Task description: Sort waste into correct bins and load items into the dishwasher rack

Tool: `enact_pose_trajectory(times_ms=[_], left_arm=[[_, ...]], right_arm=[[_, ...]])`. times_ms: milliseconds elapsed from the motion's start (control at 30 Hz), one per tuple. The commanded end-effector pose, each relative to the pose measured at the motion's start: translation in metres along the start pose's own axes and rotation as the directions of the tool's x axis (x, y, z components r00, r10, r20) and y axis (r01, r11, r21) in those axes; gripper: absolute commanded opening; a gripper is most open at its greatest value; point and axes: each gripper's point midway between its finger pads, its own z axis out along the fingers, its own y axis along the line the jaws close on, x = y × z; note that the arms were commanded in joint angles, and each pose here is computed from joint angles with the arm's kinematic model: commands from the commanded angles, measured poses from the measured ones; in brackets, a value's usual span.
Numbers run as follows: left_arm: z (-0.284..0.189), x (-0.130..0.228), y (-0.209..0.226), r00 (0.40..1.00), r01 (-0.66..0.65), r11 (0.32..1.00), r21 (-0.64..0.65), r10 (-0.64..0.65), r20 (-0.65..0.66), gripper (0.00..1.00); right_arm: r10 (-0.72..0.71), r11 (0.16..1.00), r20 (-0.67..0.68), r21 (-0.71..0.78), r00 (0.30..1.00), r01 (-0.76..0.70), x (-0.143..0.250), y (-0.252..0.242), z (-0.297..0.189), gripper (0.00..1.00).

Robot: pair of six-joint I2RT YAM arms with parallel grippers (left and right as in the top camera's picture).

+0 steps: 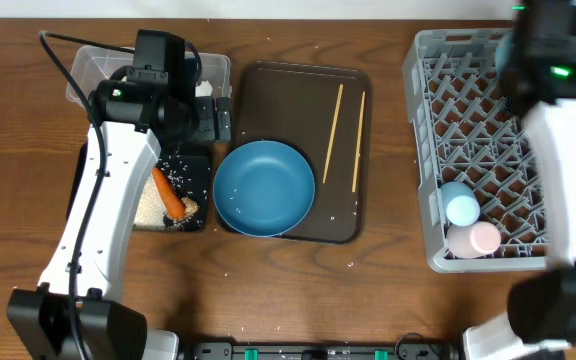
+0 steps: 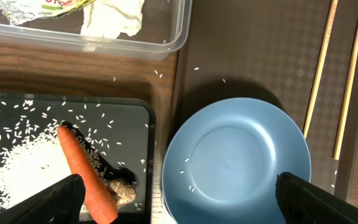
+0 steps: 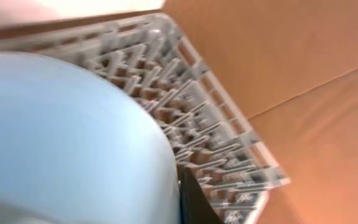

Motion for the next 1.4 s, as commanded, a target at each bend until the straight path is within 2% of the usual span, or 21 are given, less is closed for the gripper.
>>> enact_pose_trajectory(times_ms=[0,133,233,400,533,867,1367], left_arm=[[0.001,0.001,-0.001,1.000,-0.010,1.000,0.003,0.010,-0.007,0.98],[0.001,0.001,-0.001,1.000,-0.010,1.000,0.003,0.010,-0.007,0.98],[0.001,0.001,-0.001,1.000,-0.010,1.000,0.003,0.010,-0.007,0.98],[0.001,0.001,-0.001,1.000,-0.010,1.000,0.003,0.010,-0.006,0.98],[0.001,0.001,-0.001,1.000,-0.010,1.000,0.003,0.010,-0.006,0.98],[0.001,0.001,-0.001,1.000,-0.010,1.000,0.003,0.010,-0.007,0.98],[0.001,0.001,-0.001,1.000,-0.010,1.000,0.003,0.010,-0.007,0.98]], right_arm=[[-0.206,0.930,-0.001,0.310,0.978,0.197,-0.003,-0.007,0.000,0.01],[-0.328,0.831,-0.045,0.461,0.944,0.311,-0.001,0.014,0.008,0.01],[-0.336,0.791,-0.059,0.525,0.940,0.316,0.003,0.028,0.017,0.01],[-0.316,0.798,-0.065,0.521,0.947,0.302,0.012,0.044,0.042,0.01],[-0.321,0.830,-0.065,0.462,0.945,0.314,0.019,0.059,0.055,0.01],[-0.246,0.878,-0.024,0.418,0.969,0.234,0.019,0.066,0.065,0.01],[-0.246,0.910,-0.040,0.334,0.968,0.245,0.033,0.082,0.076,0.01]])
